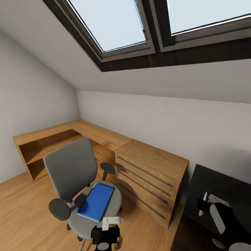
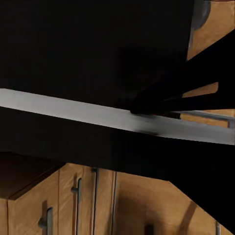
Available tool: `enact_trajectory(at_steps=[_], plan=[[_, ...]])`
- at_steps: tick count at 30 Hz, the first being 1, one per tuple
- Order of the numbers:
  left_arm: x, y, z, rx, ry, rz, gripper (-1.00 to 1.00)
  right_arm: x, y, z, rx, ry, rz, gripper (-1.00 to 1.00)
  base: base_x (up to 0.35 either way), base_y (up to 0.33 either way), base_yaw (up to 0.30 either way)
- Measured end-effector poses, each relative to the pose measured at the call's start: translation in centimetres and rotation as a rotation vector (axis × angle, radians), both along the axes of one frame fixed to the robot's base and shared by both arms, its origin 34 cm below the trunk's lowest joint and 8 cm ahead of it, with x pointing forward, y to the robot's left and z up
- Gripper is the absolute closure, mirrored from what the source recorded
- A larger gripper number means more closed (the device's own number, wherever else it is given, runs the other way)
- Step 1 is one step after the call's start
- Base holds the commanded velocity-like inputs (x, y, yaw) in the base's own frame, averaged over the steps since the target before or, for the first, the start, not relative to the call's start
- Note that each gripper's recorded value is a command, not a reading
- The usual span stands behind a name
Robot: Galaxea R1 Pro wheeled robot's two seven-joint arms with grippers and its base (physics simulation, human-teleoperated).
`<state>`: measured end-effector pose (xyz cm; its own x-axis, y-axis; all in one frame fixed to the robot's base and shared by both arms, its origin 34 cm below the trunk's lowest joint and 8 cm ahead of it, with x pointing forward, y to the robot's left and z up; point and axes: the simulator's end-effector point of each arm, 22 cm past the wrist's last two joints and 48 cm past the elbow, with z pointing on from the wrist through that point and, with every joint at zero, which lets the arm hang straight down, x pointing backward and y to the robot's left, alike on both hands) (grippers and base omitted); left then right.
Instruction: In the bedroom, organize the workspace by keeping the computer under the desk, ensuring the monitor is on the desk, placing the keyboard on the desk next to the monitor, placing the mouse on the desk next to the keyboard, moving the folder from the swivel chair onto the desk next to the mouse, stacking the notebook on top of the folder with the pen on top of the notebook, and positioning the swivel chair next to the desk.
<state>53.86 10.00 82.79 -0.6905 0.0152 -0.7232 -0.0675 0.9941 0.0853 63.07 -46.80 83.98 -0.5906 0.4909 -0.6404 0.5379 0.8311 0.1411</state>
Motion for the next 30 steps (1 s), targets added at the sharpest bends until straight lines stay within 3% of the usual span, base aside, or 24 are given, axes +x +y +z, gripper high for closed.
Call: enact_trajectory(at_steps=[12,18,23,30], plan=[[0.0,0.1,0.0,0.003,-0.002,0.002,-1.00,1.0,-0.4,-2.3,-0.086,0.048,0.008,1.00,0.002,0.000,0.000],[0.0,-0.1,0.0,0.004,-0.002,-0.003,-1.00,0.3,-2.3,-2.2,-0.156,0.059,-0.058,1.00,0.010,0.000,0.000],[-0.5,-1.5,0.3,0.005,-0.019,-0.042,-1.00,-0.2,-3.0,-2.2,-0.184,0.079,-0.095,1.00,0.205,-0.089,0.000],[-0.5,-1.9,0.4,-0.001,-0.033,-0.047,-1.00,-0.1,-3.3,-2.1,-0.217,0.096,-0.081,1.00,0.213,-0.109,0.000]])
